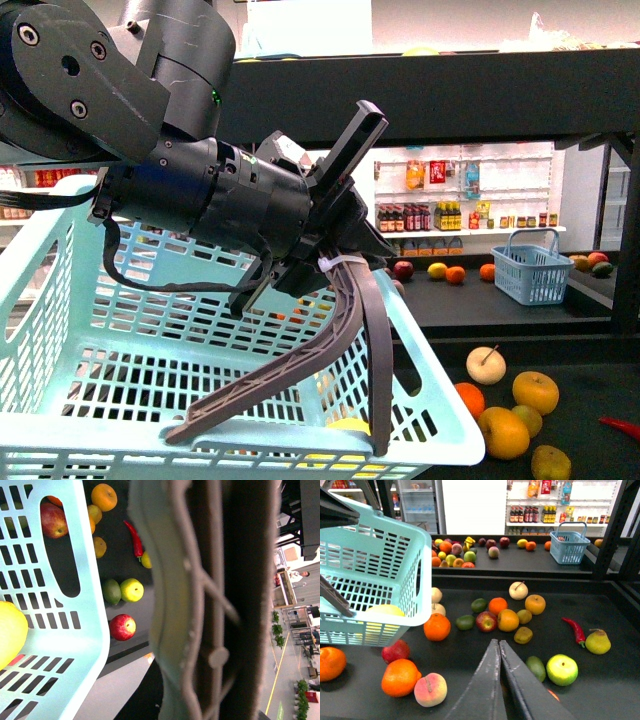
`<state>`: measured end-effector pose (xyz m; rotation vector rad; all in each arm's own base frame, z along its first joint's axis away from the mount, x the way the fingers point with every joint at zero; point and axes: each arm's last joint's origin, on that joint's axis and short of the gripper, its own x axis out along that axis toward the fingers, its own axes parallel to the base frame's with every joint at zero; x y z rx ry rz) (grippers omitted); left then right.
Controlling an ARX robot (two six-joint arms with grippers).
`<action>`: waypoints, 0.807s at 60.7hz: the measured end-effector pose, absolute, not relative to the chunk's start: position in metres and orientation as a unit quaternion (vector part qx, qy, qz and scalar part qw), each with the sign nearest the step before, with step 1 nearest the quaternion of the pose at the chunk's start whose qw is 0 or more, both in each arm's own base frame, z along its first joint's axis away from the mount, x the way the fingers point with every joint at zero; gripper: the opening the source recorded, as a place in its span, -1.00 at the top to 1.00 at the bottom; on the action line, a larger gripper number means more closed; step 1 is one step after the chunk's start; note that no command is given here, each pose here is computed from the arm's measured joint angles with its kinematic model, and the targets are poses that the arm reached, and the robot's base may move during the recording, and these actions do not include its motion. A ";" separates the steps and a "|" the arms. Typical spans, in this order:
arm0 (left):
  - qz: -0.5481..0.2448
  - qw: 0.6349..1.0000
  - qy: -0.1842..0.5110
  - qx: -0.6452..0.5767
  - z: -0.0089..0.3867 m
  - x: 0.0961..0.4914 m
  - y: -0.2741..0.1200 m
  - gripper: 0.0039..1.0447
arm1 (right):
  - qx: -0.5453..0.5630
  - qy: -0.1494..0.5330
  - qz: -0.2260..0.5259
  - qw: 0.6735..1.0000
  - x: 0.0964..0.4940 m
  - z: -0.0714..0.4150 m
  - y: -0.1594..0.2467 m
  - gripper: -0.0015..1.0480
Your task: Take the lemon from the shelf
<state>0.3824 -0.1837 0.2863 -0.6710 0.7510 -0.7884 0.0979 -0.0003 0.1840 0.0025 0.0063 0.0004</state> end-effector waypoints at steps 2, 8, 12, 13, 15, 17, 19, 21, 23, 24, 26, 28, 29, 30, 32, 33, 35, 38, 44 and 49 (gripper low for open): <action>-0.368 0.802 0.350 -0.313 0.286 0.382 -0.184 0.82 | 0.001 0.004 0.001 1.000 0.098 0.182 0.000 0.87; -0.368 0.802 0.350 -0.313 0.286 0.382 -0.184 0.82 | 0.001 0.004 0.000 1.000 0.098 0.180 0.000 0.87; -0.368 0.802 0.350 -0.313 0.286 0.382 -0.184 0.82 | 0.001 0.003 0.000 1.000 0.098 0.178 0.000 0.87; -0.368 0.802 0.351 -0.313 0.286 0.382 -0.184 0.82 | 0.001 0.003 0.000 1.000 0.098 0.177 0.000 0.87; -0.368 0.802 0.350 -0.313 0.286 0.382 -0.184 0.82 | 0.001 0.004 0.000 1.000 0.098 0.176 0.000 0.87; -0.368 0.803 0.350 -0.313 0.286 0.382 -0.184 0.82 | 0.001 0.004 0.000 1.000 0.098 0.175 0.000 0.87; -0.368 0.803 0.350 -0.313 0.286 0.382 -0.184 0.82 | 0.001 0.002 0.000 1.000 0.098 0.174 0.000 0.87; -0.368 0.802 0.350 -0.313 0.286 0.382 -0.184 0.82 | 0.001 0.000 0.000 1.000 0.098 0.170 0.000 0.87; -0.368 0.802 0.350 -0.313 0.286 0.382 -0.184 0.82 | 0.001 0.001 0.000 1.000 0.098 0.167 0.000 0.87; -0.369 0.802 0.351 -0.313 0.286 0.382 -0.184 0.82 | 0.001 0.000 0.000 1.000 0.097 0.167 0.000 0.87; -0.368 0.802 0.350 -0.313 0.286 0.382 -0.184 0.82 | 0.001 -0.001 0.000 1.000 0.097 0.168 0.000 0.87; -0.368 0.802 0.351 -0.313 0.286 0.382 -0.184 0.82 | 0.001 -0.002 0.000 1.000 0.097 0.168 0.000 0.87; -0.368 0.802 0.350 -0.313 0.286 0.382 -0.184 0.82 | 0.001 -0.002 0.000 1.000 0.097 0.168 0.000 0.87; -0.368 0.802 0.350 -0.313 0.286 0.382 -0.184 0.82 | 0.001 -0.002 0.000 1.000 0.097 0.168 0.000 0.87; -0.368 0.802 0.350 -0.313 0.286 0.382 -0.184 0.82 | 0.001 -0.002 0.000 1.000 0.097 0.168 0.000 0.87; -0.368 0.802 0.350 -0.313 0.286 0.382 -0.184 0.82 | 0.001 -0.003 0.000 1.000 0.097 0.168 0.000 0.87; -0.369 0.802 0.351 -0.313 0.286 0.382 -0.184 0.82 | 0.001 -0.003 0.000 1.000 0.097 0.168 0.000 0.87; -0.369 0.802 0.351 -0.313 0.286 0.382 -0.184 0.82 | 0.001 -0.003 0.000 1.000 0.097 0.168 0.000 0.87; -0.368 0.802 0.350 -0.313 0.286 0.382 -0.184 0.82 | 0.001 -0.004 0.000 1.000 0.097 0.168 0.000 0.81; -0.368 0.802 0.351 -0.313 0.286 0.382 -0.184 0.82 | 0.001 -0.004 0.000 1.000 0.097 0.168 0.000 0.48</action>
